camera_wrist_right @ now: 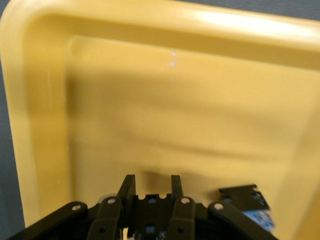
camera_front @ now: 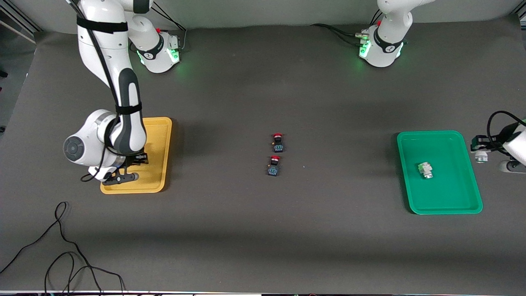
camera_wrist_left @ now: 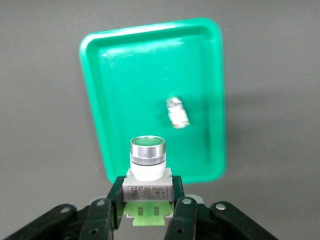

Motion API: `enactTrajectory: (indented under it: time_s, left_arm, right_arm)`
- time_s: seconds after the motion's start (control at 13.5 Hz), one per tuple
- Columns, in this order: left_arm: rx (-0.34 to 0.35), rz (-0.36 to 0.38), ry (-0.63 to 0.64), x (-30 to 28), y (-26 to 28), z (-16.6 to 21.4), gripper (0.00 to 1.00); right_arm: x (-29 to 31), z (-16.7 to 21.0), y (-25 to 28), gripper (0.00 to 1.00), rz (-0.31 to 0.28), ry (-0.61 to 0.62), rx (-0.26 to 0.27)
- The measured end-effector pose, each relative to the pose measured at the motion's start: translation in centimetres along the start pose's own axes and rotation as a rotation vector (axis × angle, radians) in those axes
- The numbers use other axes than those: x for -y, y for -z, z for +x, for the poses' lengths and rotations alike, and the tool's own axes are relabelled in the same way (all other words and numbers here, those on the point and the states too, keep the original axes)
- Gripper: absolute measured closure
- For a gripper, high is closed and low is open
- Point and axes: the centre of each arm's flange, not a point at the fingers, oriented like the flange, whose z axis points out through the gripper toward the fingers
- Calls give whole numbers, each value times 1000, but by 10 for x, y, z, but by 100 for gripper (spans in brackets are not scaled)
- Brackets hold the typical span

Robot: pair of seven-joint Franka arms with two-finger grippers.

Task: Place green and yellow buttons in trays
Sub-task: 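Place the black button in the yellow tray while the left places the green button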

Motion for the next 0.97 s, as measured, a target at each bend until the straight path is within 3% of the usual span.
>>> enactTrajectory:
  time_s: [0.15,0.37,0.59,0.82,0.89,0.97]
  left_arm:
    - [-29,1,6,9,-55,-2,59]
    - [-64,-6,20,25,-148,-8,59]
    - [-69,-36,54,49,-212,-11,59]
    - [-69,-51,53,47,-233,-9,59]
    - [-70,-52,51,45,-235,-8,54]
    - [-73,-52,51,45,-234,-7,43]
  right_arm:
    - [6,1,-7,63,2,3,3]
    - [5,2,-3,34,9,-2,-2]
    - [-1,2,23,2,65,-19,1]
    - [-15,2,89,0,163,-22,19]
    - [-19,3,118,0,182,-25,32]
    - [-21,5,149,0,190,-34,49]
